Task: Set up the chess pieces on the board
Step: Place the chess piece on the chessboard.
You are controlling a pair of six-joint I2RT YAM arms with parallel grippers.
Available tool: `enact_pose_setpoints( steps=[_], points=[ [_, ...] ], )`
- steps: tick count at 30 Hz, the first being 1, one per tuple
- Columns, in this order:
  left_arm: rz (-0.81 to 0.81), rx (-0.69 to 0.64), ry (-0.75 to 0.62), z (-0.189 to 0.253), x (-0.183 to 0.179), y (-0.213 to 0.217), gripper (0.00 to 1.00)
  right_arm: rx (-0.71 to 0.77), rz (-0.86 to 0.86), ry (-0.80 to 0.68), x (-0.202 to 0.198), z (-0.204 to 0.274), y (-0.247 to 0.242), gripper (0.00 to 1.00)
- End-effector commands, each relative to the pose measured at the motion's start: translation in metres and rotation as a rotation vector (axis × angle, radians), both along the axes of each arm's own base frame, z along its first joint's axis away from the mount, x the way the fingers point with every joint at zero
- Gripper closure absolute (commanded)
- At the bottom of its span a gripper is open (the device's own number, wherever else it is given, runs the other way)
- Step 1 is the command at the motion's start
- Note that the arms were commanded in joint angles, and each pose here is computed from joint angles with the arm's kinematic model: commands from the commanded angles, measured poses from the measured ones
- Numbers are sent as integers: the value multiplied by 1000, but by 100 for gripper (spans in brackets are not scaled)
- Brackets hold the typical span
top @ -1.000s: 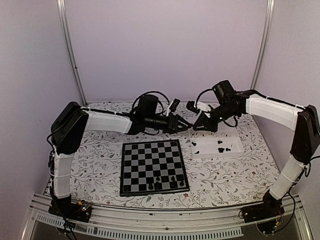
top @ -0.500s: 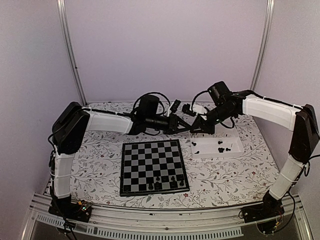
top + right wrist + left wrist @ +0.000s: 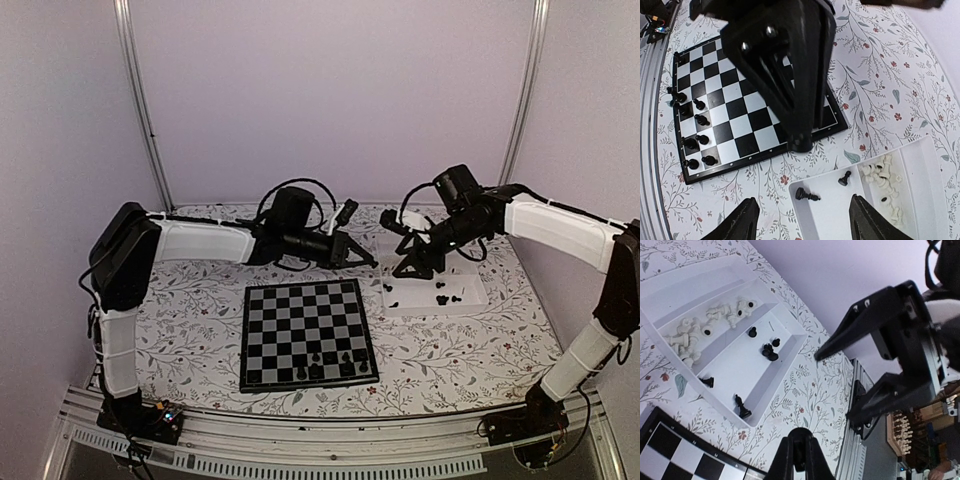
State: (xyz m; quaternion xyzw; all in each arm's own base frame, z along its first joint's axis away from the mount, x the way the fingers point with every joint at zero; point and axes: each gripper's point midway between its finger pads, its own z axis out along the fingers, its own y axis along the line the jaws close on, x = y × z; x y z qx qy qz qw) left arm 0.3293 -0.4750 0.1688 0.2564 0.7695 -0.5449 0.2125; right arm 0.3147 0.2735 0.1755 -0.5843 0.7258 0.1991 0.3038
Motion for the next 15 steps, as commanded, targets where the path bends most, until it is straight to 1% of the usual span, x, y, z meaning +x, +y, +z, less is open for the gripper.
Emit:
enact_pose_setpoints(
  steps=[1, 2, 3, 4, 5, 8, 10, 13, 15],
  points=[
    [-13, 192, -230, 23, -17, 40, 100, 77, -68, 40, -8, 12, -34, 34],
    [0, 256, -275, 23, -20, 51, 100, 80, -91, 46, -6, 8, -40, 34],
    [5, 335, -307, 18, -26, 64, 100, 85, -117, 50, -4, 3, -47, 34],
    [13, 424, -368, 14, -28, 78, 100, 89, -139, 50, -1, -1, -52, 34],
    [16, 505, -394, 9, -34, 91, 100, 95, -155, 54, 0, -5, -55, 34],
    [21, 680, -407, -1, -51, 129, 100, 91, -163, 56, -3, -14, -59, 34],
    [15, 733, -395, -5, -68, 146, 100, 88, -168, 50, -4, -16, -61, 33],
    [-27, 755, -392, -8, -102, 158, 100, 90, -169, 42, -3, -15, -61, 33],
    [-68, 781, -385, -17, -126, 166, 100, 92, -171, 41, -2, -13, -60, 33]
  ],
)
